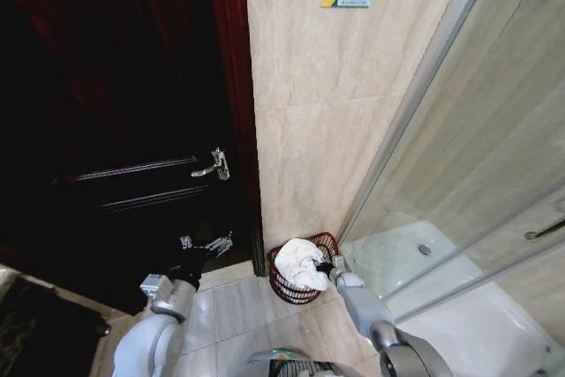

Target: Discard the used towel into the hamper.

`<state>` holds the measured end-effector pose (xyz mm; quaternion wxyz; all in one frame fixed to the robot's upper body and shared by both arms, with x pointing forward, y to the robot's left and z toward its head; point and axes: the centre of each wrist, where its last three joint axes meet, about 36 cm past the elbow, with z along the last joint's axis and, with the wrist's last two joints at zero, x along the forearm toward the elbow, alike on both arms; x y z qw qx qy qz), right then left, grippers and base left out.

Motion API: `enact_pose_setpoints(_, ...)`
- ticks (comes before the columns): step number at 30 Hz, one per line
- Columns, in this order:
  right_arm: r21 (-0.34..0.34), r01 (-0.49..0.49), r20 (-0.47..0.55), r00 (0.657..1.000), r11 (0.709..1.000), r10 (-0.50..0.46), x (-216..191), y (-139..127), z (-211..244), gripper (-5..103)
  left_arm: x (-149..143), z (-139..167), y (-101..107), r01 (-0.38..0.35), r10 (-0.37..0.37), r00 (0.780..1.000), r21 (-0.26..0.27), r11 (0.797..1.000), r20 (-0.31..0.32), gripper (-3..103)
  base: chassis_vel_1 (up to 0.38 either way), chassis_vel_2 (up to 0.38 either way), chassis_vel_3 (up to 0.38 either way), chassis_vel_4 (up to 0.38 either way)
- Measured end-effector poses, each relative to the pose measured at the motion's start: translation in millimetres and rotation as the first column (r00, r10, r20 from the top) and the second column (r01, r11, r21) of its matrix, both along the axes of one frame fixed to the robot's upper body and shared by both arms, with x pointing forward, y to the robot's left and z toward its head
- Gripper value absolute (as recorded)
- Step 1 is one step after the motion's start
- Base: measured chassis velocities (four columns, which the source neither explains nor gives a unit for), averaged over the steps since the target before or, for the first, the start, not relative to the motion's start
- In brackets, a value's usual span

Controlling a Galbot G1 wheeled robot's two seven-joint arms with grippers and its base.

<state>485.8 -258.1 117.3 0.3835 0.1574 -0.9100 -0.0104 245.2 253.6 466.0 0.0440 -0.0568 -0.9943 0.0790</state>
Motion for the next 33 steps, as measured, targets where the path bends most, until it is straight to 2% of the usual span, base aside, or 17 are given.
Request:
enact_pose_setpoints(5,-0.023,-0.021,-0.023,1.0,1.0,0.02,9,-5,5,14,0,0,0,0.0,0.0,1.0,0.0,1.0,0.0,100,0.0,0.0,0.0,0.0)
enact_pose_setpoints(11,-0.075,-0.095,-0.048,0.995,0.993,0.092,23,-14,11,14,0,0,0,0.0,0.0,1.0,0.0,1.0,0.0,100,0.0,0.0,0.0,0.0)
enact_pose_setpoints(23,-0.125,-0.175,-0.058,0.984,0.977,0.169,33,15,11,14,0,0,0,0.0,0.0,1.0,0.0,1.0,0.0,100,0.0,0.0,0.0,0.0)
enact_pose_setpoints(33,-0.155,-0.169,-0.074,0.984,0.973,0.159,33,15,11,14,0,0,0,0.0,0.0,1.0,0.0,1.0,0.0,100,0.0,0.0,0.0,0.0)
